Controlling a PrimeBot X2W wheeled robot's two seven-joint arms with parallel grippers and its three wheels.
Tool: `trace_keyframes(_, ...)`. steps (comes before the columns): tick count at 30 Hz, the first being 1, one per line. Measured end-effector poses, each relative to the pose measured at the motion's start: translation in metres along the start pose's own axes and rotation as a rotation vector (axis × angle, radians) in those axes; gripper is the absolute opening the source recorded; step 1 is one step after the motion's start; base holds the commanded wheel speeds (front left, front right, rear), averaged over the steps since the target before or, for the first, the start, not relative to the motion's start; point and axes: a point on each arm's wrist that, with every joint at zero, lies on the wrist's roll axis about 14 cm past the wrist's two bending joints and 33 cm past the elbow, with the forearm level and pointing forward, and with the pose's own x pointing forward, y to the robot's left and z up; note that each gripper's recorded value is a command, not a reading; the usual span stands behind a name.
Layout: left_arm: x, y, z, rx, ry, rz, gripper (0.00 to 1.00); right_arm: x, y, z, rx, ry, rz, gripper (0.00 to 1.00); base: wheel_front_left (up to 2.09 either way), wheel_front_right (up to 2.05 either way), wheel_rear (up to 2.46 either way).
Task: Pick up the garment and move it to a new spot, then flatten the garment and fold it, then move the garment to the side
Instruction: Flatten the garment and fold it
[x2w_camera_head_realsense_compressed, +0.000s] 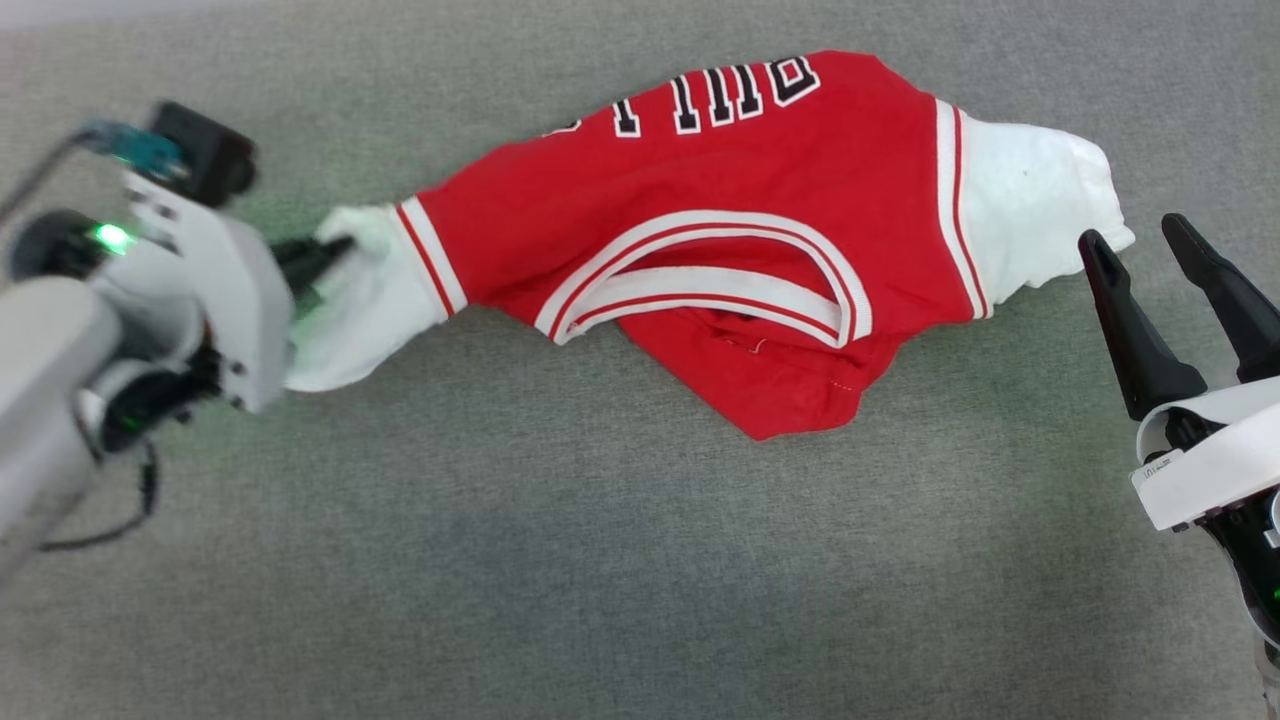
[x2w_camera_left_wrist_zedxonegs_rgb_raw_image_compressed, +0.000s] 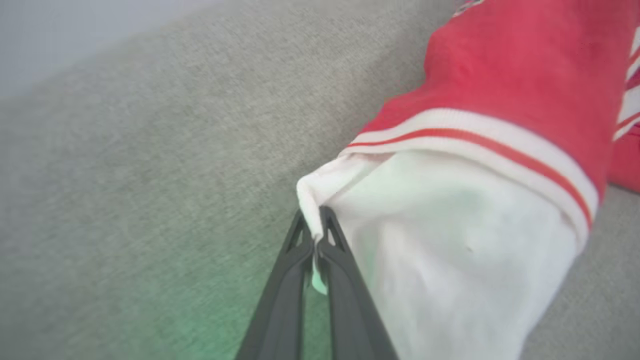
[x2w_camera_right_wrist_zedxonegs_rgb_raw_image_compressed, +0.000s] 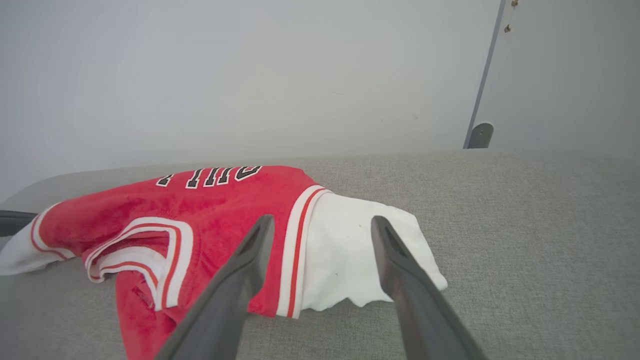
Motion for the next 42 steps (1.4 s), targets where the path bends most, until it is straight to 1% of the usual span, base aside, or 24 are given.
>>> trace_keyframes(4, -0.017, 0.035, 0.013, -0.003, -0.047, 0.100, 0.00, 0.002, 0.003, 0.001, 0.002, -0.001, 0.010, 1.00, 0.00, 0.00, 0.00)
trace_keyframes(10, -0.034, 0.084, 0.024, 0.006, -0.066, 0.245, 0.00, 0.002, 0.003, -0.002, 0.004, 0.004, 0.009, 1.00, 0.00, 0.00, 0.00)
trace_keyframes(12, -0.034, 0.092, 0.025, 0.002, -0.067, 0.270, 0.00, 0.002, 0.001, -0.003, 0.004, 0.007, 0.005, 1.00, 0.00, 0.00, 0.00)
trace_keyframes(15, -0.026, 0.091, 0.024, 0.001, -0.071, 0.272, 0.00, 0.001, 0.000, -0.004, 0.005, 0.010, 0.000, 1.00, 0.00, 0.00, 0.00)
trace_keyframes(16, -0.024, 0.089, 0.023, 0.002, -0.069, 0.271, 0.03, 0.001, -0.001, -0.004, 0.005, 0.011, -0.001, 1.00, 0.00, 0.00, 0.00)
trace_keyframes(18, -0.021, 0.087, 0.020, 0.001, -0.067, 0.270, 0.64, 0.000, -0.001, -0.003, 0.004, 0.012, -0.003, 1.00, 0.00, 0.00, 0.00)
trace_keyframes(19, -0.021, 0.086, 0.020, 0.000, -0.074, 0.274, 0.91, 0.000, -0.002, -0.004, 0.000, 0.017, -0.004, 1.00, 0.00, 0.00, 0.00)
trace_keyframes(20, -0.022, 0.086, 0.022, 0.000, -0.089, 0.279, 1.00, -0.001, -0.002, -0.003, -0.011, 0.022, -0.003, 1.00, 0.00, 0.00, 0.00)
trace_keyframes(22, -0.027, 0.085, 0.026, -0.014, -0.135, 0.286, 1.00, -0.003, -0.001, -0.003, -0.034, 0.032, 0.006, 1.00, 0.00, 0.00, 0.00)
trace_keyframes(27, -0.048, 0.084, 0.028, -0.045, -0.254, 0.309, 1.00, -0.008, 0.003, -0.006, -0.154, 0.094, 0.035, 1.00, 0.00, 0.00, 0.00)
trace_keyframes(32, -0.075, 0.077, 0.025, -0.099, -0.400, 0.326, 1.00, -0.012, 0.012, -0.018, -0.285, 0.201, 0.104, 1.00, 0.00, 0.00, 0.00)
trace_keyframes(35, -0.085, 0.068, 0.014, -0.118, -0.421, 0.337, 1.00, -0.012, 0.016, -0.026, -0.395, 0.275, 0.155, 1.00, 0.00, 0.00, 0.00)
trace_keyframes(39, -0.106, 0.051, 0.031, -0.118, -0.546, 0.367, 1.00, -0.005, 0.021, -0.030, -0.488, 0.341, 0.217, 1.00, 0.00, 0.00, 0.00)
trace_keyframes(42, -0.120, 0.030, 0.015, -0.141, -0.595, 0.393, 1.00, 0.004, 0.024, -0.035, -0.547, 0.395, 0.253, 1.00, 0.00, 0.00, 0.00)
